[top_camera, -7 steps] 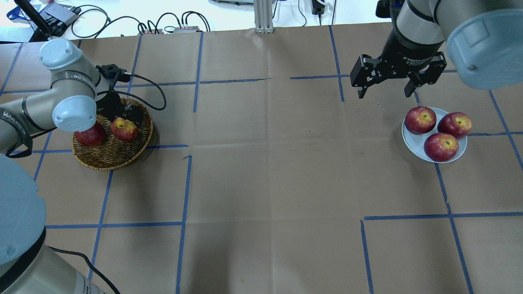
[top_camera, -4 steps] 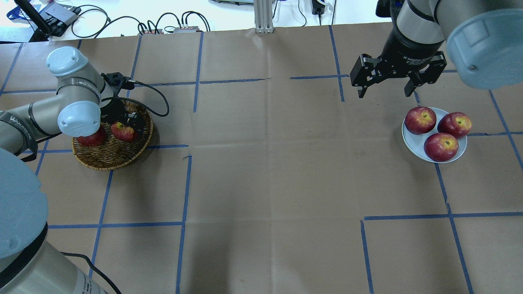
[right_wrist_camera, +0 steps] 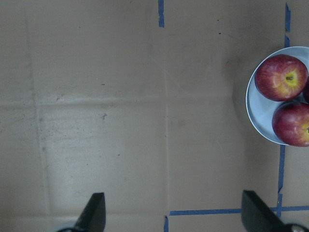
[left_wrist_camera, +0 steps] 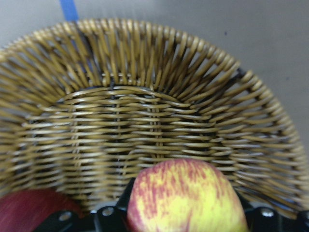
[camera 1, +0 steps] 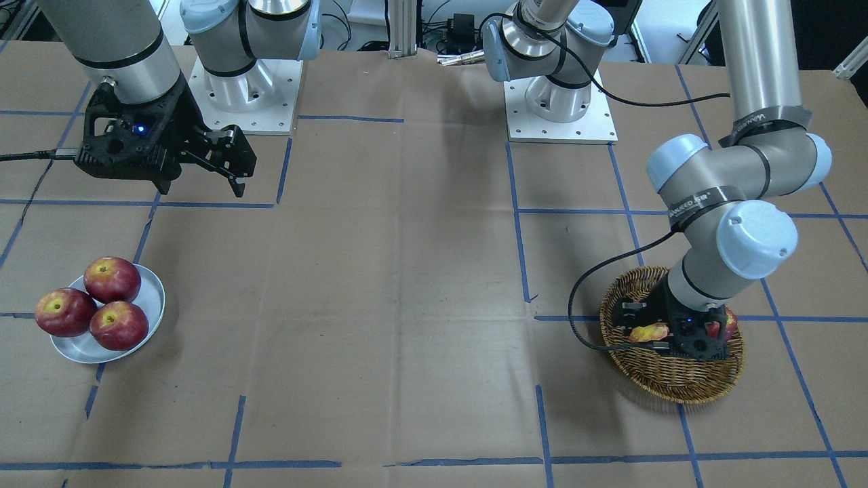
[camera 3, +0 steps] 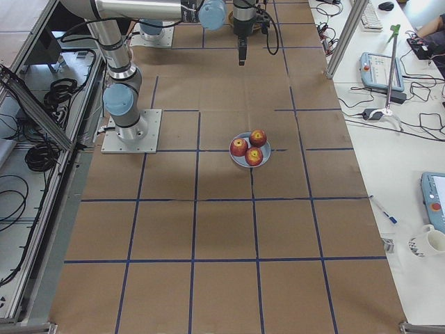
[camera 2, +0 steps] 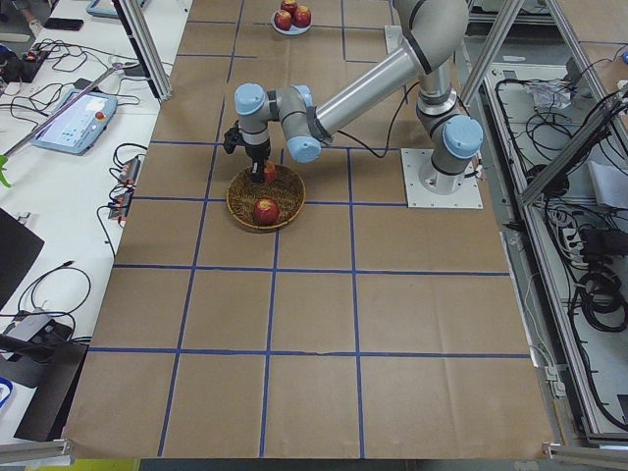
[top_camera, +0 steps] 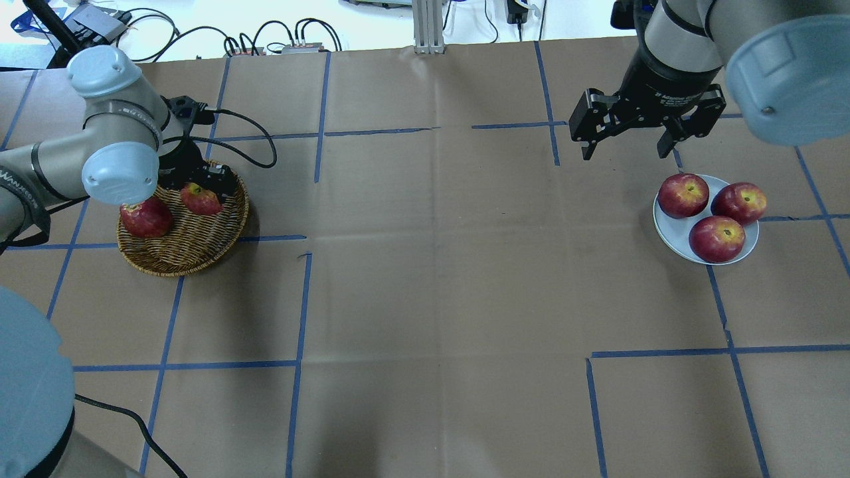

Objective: Transfer apple from basket to plate
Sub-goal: 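Lift the apple with the left gripper and carry it toward the table center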

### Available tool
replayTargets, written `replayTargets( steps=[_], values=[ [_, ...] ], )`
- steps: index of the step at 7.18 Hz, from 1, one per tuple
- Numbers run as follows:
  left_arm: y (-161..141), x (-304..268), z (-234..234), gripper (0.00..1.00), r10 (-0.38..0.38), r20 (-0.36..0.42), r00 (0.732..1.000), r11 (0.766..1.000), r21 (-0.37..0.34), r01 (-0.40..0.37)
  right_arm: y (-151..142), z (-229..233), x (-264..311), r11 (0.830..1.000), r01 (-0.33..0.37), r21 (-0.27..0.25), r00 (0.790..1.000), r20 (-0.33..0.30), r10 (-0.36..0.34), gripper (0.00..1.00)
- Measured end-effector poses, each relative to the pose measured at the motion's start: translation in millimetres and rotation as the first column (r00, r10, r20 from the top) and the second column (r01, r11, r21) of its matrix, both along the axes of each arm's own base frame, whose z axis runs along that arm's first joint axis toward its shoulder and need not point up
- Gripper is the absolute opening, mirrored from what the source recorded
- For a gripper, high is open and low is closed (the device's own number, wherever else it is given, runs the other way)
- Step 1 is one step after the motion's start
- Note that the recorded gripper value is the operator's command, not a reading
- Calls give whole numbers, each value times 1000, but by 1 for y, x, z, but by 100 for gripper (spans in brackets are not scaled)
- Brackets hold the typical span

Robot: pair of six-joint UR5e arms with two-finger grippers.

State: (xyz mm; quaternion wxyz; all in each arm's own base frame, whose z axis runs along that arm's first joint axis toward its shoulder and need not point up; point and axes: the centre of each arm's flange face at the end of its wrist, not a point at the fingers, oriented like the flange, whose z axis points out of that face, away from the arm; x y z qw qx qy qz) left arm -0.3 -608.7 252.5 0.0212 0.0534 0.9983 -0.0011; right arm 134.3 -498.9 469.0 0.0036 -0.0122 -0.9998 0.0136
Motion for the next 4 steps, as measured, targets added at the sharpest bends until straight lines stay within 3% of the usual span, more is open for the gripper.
replayTargets(
  steps=[2, 4],
  values=[
    [2, -115, 33, 50, 52, 1, 999, 998, -35, -52, 0, 0, 0, 1000, 0, -1, 1000, 0, 0, 100],
    [16, -221, 25, 49, 94, -8, 995, 995, -29, -95, 0, 0, 0, 1000, 0, -1, 1000, 0, 0, 100]
  ],
)
